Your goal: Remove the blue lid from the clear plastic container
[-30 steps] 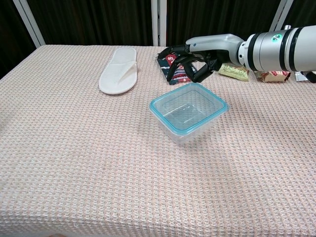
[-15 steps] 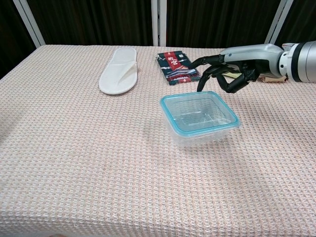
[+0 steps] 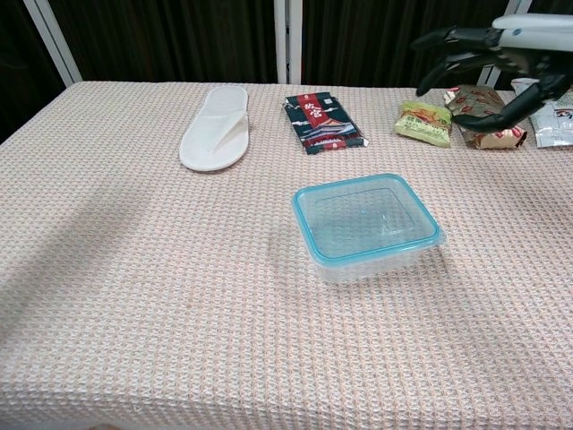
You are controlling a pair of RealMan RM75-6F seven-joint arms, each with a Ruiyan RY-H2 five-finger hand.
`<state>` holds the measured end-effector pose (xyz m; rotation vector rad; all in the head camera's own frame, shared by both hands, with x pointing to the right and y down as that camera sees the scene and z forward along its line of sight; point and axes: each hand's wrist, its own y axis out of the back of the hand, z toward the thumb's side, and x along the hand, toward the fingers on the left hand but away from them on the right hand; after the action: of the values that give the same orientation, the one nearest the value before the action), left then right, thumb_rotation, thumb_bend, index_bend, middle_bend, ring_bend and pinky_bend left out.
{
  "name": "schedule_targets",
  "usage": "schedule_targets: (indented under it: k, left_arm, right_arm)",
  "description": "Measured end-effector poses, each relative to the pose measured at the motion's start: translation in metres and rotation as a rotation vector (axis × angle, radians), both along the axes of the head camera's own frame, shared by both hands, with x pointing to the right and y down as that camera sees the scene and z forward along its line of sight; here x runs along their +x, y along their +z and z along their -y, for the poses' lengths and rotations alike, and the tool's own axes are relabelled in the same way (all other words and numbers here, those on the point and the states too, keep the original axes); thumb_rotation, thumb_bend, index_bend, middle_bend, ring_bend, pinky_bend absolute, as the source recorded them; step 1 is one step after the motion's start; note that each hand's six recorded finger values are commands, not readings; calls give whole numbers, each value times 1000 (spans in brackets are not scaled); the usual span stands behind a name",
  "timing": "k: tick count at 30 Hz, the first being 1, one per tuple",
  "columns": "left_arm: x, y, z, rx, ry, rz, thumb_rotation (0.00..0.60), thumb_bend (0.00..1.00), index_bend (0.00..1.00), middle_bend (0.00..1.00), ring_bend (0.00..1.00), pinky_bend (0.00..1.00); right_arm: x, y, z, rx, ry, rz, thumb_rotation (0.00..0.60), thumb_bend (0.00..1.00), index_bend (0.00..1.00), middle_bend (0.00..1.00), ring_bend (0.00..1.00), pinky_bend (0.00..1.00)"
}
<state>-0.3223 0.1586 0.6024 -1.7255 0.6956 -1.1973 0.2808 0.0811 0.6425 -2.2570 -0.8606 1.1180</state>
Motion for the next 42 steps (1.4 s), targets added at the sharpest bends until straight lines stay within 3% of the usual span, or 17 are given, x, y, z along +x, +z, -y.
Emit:
schedule_targets:
  k: [8, 13, 18, 24, 30, 38, 42]
  left_arm:
    - [112, 9, -9, -112, 288, -200, 600, 0, 109, 79, 0, 16]
    - [187, 13, -23, -153, 451, -307, 600, 0, 96, 64, 0, 11]
    - [245, 28, -35, -195, 547, -336, 600, 0, 84, 49, 0, 2]
    - [285, 52, -34, -197, 548, -305, 600, 0, 78, 37, 0, 0]
    - [305, 69, -23, -219, 471, -286, 600, 0, 74, 27, 0, 0]
    - [297, 82, 6, -219, 343, -232, 600, 0, 74, 27, 0, 0]
    - [282, 88, 17, -251, 274, -213, 600, 0, 74, 27, 0, 0]
  right_arm:
    - [76, -41, -16, 179, 177, -113, 600, 252, 0, 102, 0, 0]
    - [105, -50, -27, 190, 238, -158, 600, 235, 0, 81, 0, 0]
    - [120, -51, -32, 191, 280, -155, 600, 232, 0, 72, 0, 0]
    - [134, -50, -40, 192, 309, -151, 600, 232, 0, 63, 0, 0]
    - [141, -51, -45, 193, 329, -149, 600, 232, 0, 60, 0, 0]
    - [145, -50, -50, 194, 342, -137, 600, 231, 0, 60, 0, 0]
    - [143, -48, -51, 191, 338, -132, 600, 231, 0, 60, 0, 0]
